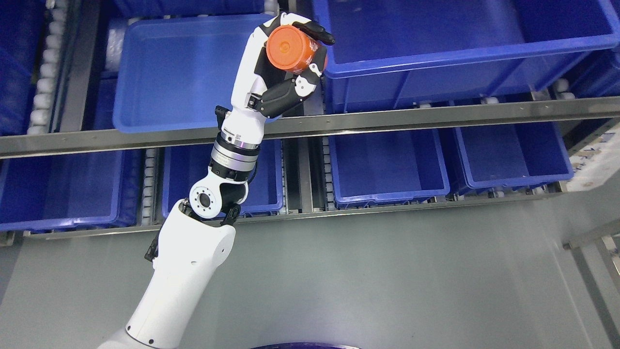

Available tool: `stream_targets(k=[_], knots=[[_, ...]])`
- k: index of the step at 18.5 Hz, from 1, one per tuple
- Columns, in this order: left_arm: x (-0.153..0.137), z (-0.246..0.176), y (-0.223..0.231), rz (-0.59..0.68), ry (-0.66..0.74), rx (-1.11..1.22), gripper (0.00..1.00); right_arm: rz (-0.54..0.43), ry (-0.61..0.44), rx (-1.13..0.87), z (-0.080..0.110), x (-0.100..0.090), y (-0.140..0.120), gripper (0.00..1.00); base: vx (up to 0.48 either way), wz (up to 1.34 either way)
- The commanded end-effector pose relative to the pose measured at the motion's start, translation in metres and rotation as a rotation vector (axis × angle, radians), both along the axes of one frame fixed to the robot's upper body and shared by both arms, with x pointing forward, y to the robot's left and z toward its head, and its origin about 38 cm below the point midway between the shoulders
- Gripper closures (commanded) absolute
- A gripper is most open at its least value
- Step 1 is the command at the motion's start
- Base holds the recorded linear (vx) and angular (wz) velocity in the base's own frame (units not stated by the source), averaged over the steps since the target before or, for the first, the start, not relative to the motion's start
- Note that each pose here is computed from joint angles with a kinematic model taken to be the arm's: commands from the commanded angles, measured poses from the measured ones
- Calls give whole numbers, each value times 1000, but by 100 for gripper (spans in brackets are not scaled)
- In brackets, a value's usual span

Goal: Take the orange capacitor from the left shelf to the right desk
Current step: 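Carry the capacitor in the left hand toward the steel table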

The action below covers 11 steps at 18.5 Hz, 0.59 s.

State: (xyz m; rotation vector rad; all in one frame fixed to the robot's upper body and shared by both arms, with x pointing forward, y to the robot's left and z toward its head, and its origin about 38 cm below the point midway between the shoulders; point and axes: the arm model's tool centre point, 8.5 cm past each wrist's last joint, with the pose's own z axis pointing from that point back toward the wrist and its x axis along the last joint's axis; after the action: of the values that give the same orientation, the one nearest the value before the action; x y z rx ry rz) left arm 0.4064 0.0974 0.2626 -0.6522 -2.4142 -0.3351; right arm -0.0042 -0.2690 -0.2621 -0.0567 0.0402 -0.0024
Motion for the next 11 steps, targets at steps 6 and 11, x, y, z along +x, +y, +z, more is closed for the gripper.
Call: stream_targets(k=[6,11], knots=[[-48,-10,-59,-207,-29,56,96,-11,9,-18,1,-14,-11,0,86,-376],[-50,-30,-61,-209,55,80,96,-13,9,-18,1,-14,-11,0,84,-370]])
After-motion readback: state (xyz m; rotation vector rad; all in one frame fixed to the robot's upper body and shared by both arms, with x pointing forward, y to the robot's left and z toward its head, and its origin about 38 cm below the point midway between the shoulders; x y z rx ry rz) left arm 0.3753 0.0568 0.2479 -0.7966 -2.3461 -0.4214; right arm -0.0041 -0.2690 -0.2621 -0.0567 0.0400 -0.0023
